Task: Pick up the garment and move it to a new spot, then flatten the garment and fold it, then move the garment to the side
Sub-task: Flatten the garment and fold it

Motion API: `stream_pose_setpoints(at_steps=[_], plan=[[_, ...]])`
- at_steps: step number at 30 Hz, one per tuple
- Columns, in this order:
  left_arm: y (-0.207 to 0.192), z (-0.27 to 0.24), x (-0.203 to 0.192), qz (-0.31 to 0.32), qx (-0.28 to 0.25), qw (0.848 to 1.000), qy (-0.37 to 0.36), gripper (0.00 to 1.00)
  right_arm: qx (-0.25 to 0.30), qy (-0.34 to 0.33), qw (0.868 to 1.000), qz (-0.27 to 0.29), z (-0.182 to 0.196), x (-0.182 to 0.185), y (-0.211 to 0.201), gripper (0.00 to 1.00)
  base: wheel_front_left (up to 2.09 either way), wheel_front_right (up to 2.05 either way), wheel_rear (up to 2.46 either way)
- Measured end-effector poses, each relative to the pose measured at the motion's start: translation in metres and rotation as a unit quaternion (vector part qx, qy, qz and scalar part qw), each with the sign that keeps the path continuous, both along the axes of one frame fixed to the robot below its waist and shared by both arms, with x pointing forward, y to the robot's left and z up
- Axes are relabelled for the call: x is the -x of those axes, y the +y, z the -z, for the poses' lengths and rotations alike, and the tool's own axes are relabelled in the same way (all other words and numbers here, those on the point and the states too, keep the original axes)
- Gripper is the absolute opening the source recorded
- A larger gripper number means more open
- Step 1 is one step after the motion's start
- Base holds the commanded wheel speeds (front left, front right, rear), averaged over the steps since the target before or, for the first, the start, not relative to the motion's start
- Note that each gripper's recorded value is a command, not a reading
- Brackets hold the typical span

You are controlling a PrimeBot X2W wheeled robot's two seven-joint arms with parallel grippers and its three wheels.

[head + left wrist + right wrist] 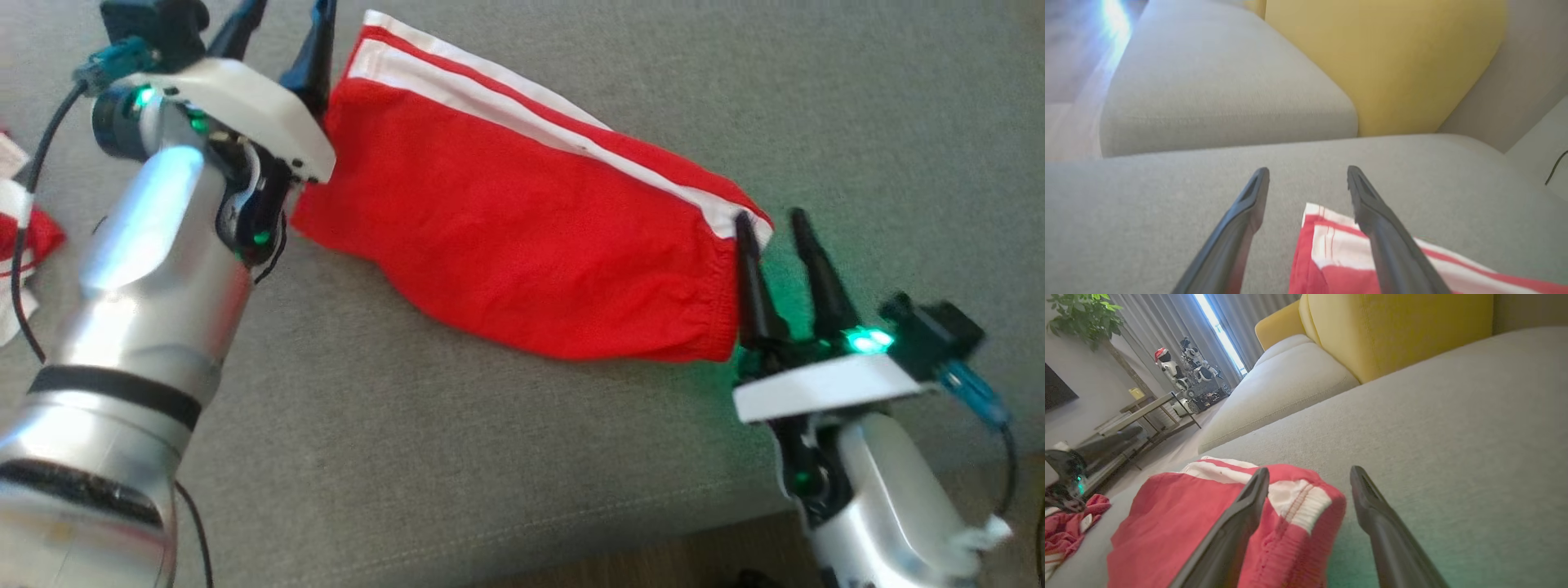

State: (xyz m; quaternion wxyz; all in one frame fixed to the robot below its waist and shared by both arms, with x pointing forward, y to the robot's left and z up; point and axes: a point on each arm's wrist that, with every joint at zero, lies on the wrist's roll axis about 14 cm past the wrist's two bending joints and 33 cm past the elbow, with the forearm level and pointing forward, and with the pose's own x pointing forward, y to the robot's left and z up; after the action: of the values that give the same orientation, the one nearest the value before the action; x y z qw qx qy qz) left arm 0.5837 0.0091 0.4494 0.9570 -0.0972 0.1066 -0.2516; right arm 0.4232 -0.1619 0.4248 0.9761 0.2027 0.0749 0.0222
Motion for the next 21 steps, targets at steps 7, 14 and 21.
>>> stream_pose_setpoints(at_steps=[7,14,21], plan=[[0.034,-0.043,0.021,-0.073,0.034,0.994,-0.072,1.0,0.072,-0.035,0.997,0.012,-0.022,0.011,-0.017,1.0,0.0,0.0,0.0],[0.076,-0.051,0.061,-0.136,0.003,0.985,-0.107,1.0,0.124,-0.088,0.988,0.008,-0.056,0.005,-0.02,1.0,0.0,0.0,0.0],[0.096,-0.054,0.097,-0.161,-0.023,0.979,-0.126,1.0,0.143,-0.101,0.985,0.006,-0.066,0.011,-0.019,1.0,0.0,0.0,0.0]])
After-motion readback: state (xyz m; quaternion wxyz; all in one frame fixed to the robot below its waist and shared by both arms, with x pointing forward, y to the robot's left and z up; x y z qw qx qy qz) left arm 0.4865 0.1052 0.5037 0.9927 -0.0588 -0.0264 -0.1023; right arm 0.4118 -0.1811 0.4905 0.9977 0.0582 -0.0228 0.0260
